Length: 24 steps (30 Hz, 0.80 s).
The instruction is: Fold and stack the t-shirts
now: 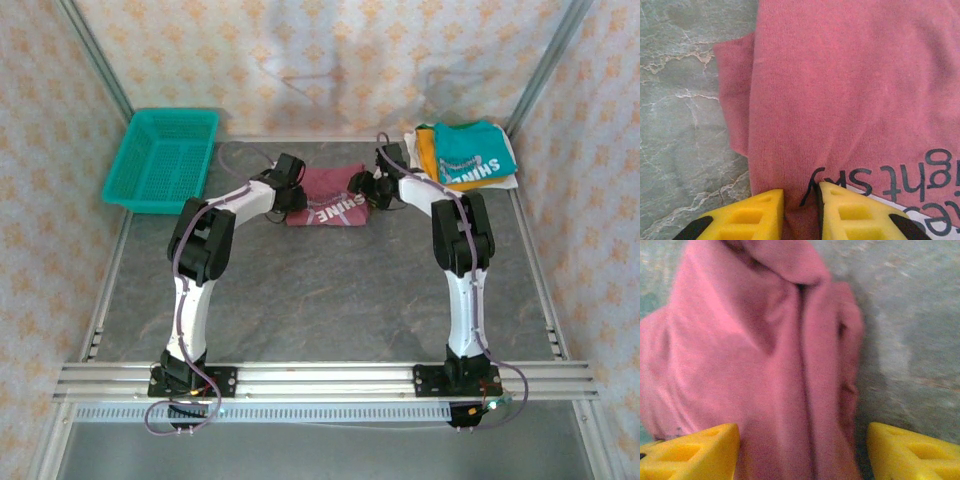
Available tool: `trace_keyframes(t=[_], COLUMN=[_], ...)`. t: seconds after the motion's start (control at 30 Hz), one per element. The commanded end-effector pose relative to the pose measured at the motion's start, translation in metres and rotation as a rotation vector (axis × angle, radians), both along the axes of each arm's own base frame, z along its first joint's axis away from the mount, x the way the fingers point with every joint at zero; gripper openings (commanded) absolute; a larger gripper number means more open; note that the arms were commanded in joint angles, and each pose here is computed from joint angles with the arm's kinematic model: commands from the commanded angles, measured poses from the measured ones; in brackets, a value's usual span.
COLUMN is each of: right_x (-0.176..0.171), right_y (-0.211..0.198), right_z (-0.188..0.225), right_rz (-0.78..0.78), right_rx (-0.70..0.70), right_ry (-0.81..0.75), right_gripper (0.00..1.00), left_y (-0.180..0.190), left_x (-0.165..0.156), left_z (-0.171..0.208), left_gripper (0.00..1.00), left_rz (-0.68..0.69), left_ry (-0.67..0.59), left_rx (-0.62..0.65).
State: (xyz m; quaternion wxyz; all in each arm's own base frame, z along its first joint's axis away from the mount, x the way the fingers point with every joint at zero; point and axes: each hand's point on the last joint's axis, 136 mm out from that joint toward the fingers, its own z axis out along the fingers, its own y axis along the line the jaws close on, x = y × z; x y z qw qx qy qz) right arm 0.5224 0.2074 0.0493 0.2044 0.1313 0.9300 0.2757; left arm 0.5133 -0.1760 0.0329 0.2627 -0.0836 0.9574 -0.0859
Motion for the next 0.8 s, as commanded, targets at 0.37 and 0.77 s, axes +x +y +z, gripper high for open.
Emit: trace_keyframes(t=[0.37, 0.77], right_x=[-0.005, 0.011], right_y=[0.052, -0.045], right_z=[-0.009, 0.028], right_rz=[0.049, 0.134], right_rx=[0.127, -0.156], right_ry=[0.014, -0.025], right_gripper=[0.15, 0.0], left_y=[0.014, 0.052], left_x=[-0.006, -0.043], left_z=[-0.005, 0.101], left_gripper=[0.23, 0.47], left_rz=[0.04, 0.246], left_ry=[0.004, -0.208], left_rx=[0.031, 0.026])
